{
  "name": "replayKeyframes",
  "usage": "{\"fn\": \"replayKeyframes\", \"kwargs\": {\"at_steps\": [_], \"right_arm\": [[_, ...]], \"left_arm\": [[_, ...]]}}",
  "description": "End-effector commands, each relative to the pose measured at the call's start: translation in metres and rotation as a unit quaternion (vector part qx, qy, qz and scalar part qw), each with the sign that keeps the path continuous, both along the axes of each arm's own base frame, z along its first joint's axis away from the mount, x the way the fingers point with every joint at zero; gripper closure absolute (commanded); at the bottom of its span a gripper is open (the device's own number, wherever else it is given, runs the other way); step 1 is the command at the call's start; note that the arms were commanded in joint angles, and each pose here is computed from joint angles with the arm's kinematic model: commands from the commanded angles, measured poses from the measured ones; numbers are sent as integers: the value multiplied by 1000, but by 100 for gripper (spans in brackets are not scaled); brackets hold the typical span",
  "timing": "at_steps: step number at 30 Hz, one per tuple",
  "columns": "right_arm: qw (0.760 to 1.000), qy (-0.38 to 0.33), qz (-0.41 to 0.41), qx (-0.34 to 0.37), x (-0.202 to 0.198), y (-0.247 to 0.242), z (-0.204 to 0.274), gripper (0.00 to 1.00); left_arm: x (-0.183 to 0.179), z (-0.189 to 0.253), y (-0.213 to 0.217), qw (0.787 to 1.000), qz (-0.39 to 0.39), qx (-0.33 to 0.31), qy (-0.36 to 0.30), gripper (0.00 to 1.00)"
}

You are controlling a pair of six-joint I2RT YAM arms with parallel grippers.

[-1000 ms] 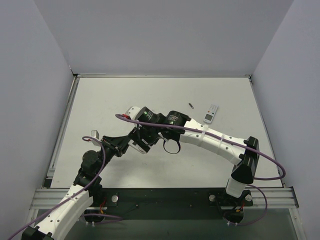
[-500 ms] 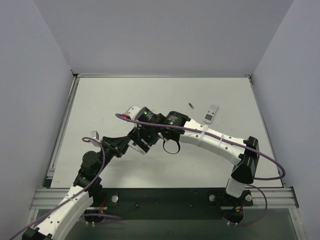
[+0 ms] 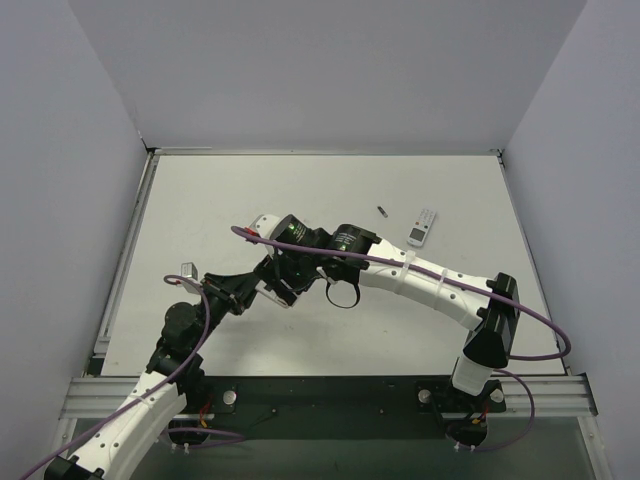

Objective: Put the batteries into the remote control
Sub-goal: Load the battery cover into the remote control.

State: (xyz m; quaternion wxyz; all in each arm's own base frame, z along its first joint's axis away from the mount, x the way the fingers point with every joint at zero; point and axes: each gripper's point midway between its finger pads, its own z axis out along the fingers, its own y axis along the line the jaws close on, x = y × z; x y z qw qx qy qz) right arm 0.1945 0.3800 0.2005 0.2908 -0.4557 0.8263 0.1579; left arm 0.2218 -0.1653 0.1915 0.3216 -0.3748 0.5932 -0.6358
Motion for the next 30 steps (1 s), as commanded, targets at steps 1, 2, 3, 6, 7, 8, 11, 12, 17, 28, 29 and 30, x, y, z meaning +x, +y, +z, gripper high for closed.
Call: {"fn": "replayKeyframes", "kwargs": {"at_steps": [1,2,3,6,7,8,11,12,17,28,29,30], "right_arm": [[1000,3,2,5,-8,-9,8,40],[1000,1,2,6,-7,-8,9,40],[1000,-3,1,11,-6,-7,11,40],[1000,-14,1,19,-3,-5,17,41],[1000,-18,-1,21,-2,-5,19,42],[999,-22,0,26,-1,-4,22,42],[998,-34,1,43,2,-2,33,43],[998,-38,2,49,3,0,36,43],[996,-49,4,69,2,-1,48,46],[997,-44,-2,64,0,-11,36,62],[997,-41,-3,62,-1,-12,34,64],[997,-39,-3,60,-1,-12,32,65]], "left_arm": [[-6,-51,5,999,7,-8,35,100],[-6,-51,5,999,7,-7,35,100],[-6,-52,5,999,7,-6,36,100],[-6,-53,5,999,7,-3,36,100],[-6,-54,5,999,6,-3,37,100],[-6,-53,5,999,6,-3,35,100],[-7,-53,4,999,5,0,34,100],[-7,-54,4,999,4,1,35,100],[-7,-54,4,999,4,1,35,100],[-7,-52,4,999,5,-2,31,100],[-7,-52,4,999,5,-2,32,100],[-6,-51,5,1000,6,-3,31,100]]}}
